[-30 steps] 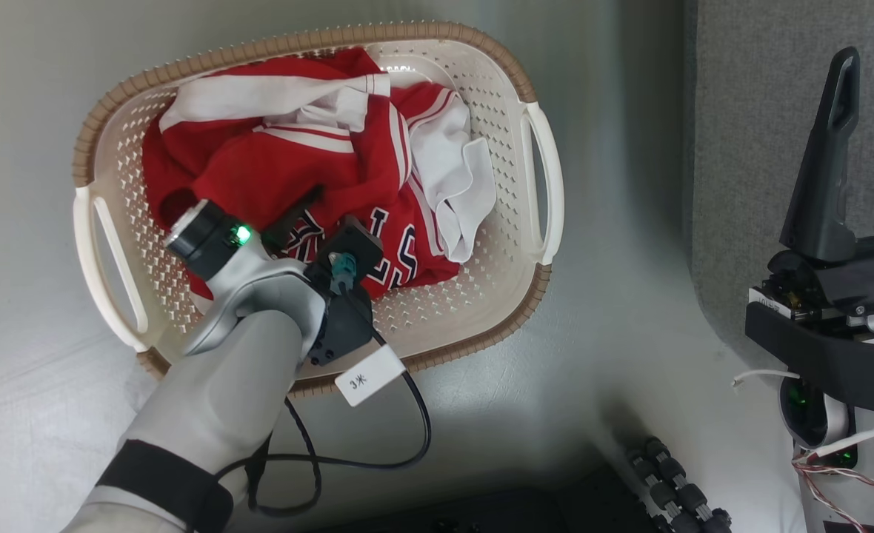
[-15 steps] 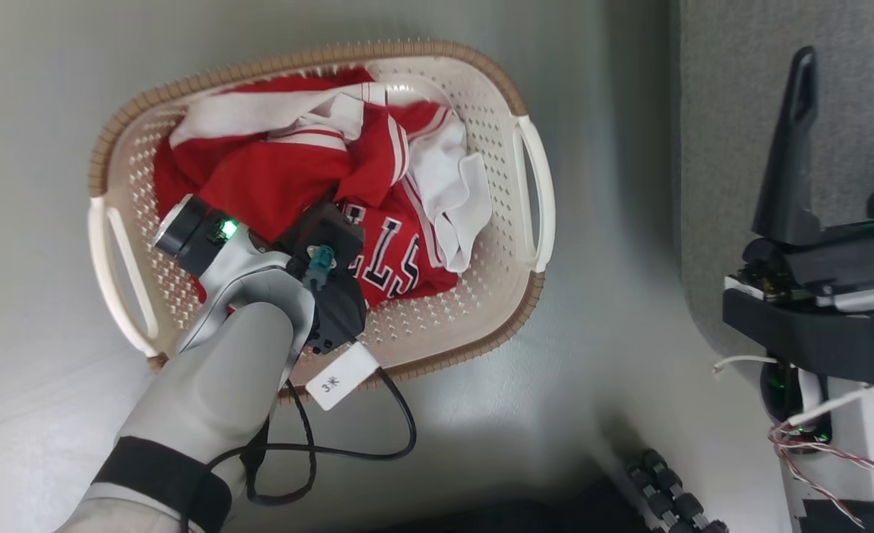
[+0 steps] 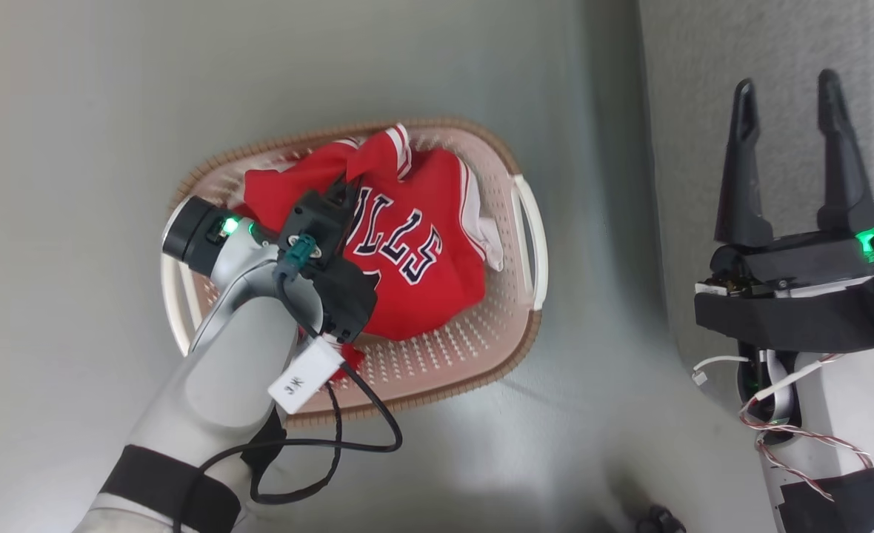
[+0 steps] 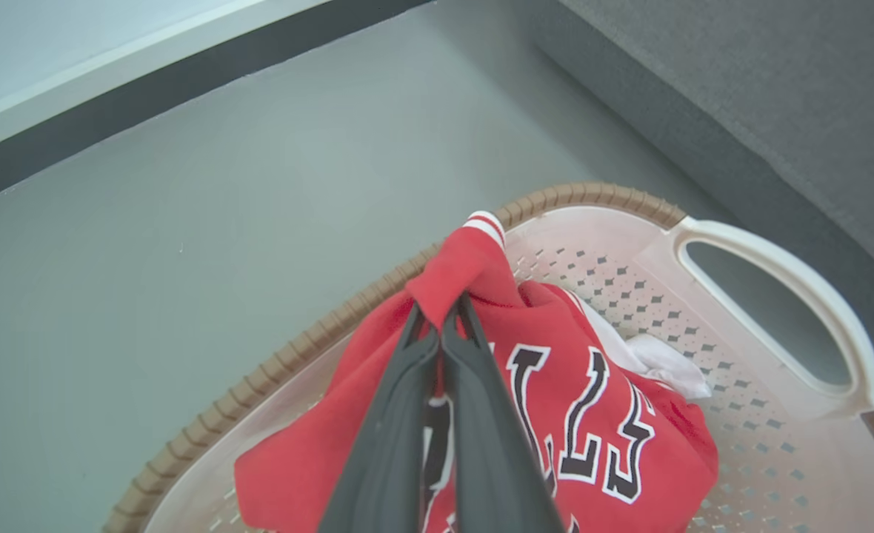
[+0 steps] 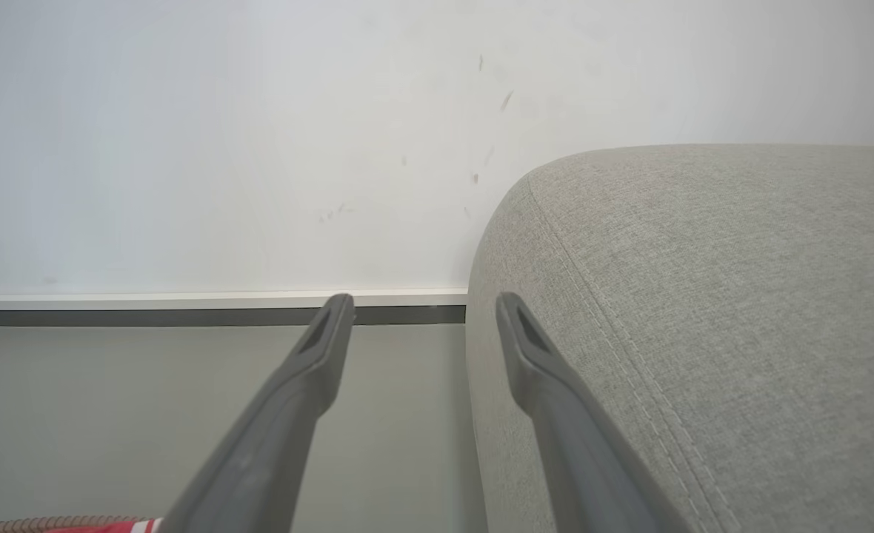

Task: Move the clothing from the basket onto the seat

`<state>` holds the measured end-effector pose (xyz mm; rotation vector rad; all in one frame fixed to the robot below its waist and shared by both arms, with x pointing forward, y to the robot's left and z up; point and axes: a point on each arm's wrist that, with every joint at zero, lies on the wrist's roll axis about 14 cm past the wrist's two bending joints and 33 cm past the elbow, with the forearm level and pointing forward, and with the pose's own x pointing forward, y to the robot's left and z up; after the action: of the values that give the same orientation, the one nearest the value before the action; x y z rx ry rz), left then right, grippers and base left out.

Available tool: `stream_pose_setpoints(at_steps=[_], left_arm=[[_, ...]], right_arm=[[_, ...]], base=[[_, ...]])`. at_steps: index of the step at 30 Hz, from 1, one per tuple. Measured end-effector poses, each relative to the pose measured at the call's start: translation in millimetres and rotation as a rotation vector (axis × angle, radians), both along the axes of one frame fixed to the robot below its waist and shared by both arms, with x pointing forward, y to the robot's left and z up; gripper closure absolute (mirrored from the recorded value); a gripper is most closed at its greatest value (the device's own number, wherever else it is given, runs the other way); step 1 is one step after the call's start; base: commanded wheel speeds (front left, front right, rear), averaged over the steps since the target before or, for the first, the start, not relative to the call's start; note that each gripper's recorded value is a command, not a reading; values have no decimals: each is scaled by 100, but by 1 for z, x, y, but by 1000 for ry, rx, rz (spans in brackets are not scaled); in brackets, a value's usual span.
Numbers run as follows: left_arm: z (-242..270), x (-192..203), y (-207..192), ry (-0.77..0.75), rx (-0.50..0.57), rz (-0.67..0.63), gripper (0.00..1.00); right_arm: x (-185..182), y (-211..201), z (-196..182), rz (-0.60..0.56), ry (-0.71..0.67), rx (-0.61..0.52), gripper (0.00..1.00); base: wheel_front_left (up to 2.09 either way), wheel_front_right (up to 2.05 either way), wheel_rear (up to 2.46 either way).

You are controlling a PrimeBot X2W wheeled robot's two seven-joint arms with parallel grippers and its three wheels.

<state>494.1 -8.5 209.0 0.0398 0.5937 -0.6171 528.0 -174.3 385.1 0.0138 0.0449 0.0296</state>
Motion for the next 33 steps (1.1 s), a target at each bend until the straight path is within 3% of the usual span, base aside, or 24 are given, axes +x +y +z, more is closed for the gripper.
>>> stream_pose_setpoints(at_steps=[17, 33], left_arm=[[168, 49, -6, -320, -183, 55, 100], [300, 42, 6, -546, -265, 87, 100]], right_arm=[[-13, 8, 58, 16, -59, 49, 0], [-45, 22, 107, 72, -109, 85, 0]], base=[[0, 0, 0], [0, 0, 0]])
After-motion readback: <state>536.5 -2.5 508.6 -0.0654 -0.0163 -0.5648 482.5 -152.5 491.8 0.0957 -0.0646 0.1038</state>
